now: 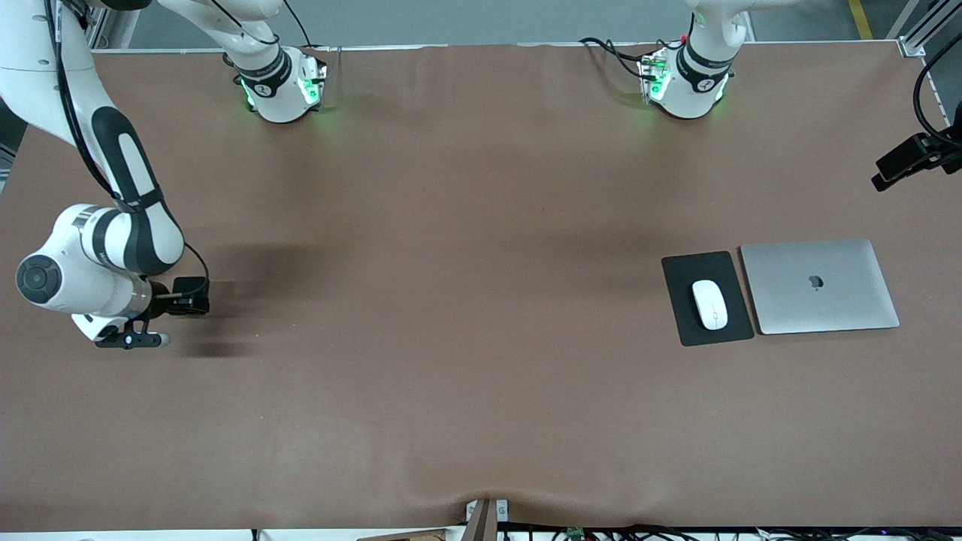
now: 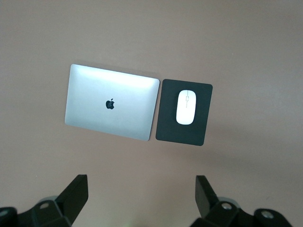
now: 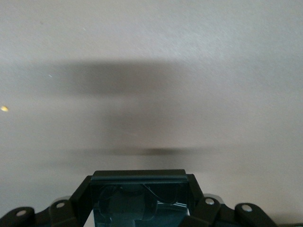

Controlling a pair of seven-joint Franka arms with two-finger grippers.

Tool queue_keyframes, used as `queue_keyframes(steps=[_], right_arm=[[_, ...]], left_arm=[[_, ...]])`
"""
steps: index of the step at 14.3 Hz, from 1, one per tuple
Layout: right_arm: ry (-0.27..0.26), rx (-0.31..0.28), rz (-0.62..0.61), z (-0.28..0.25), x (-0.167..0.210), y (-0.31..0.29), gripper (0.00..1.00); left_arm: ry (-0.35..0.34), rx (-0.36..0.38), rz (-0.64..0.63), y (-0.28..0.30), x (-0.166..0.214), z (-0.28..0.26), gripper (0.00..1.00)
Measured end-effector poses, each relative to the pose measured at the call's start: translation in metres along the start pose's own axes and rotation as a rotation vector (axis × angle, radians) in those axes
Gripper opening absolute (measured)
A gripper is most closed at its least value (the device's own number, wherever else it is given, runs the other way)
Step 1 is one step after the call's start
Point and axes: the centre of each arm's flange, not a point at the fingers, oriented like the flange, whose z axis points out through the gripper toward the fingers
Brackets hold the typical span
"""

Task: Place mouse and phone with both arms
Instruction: 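Raise the left gripper away while the right gripper carries the phone, then lower the black phone beside the green plush with the right gripper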

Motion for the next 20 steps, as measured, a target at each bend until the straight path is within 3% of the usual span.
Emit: queue_keyframes(steps=[6, 20], right_arm=[[0.054, -0.007, -0.035, 0.03, -0.034, 0.021, 0.8], [0.047, 0.0, -0.003, 0.046, -0.056, 0.039, 0.8]], left_arm=[[-0.004, -0.002, 0.0, 0.0, 0.0, 0.002, 1.0], [-0.007, -0.009, 0.004, 0.003, 0.0, 0.003, 1.0]])
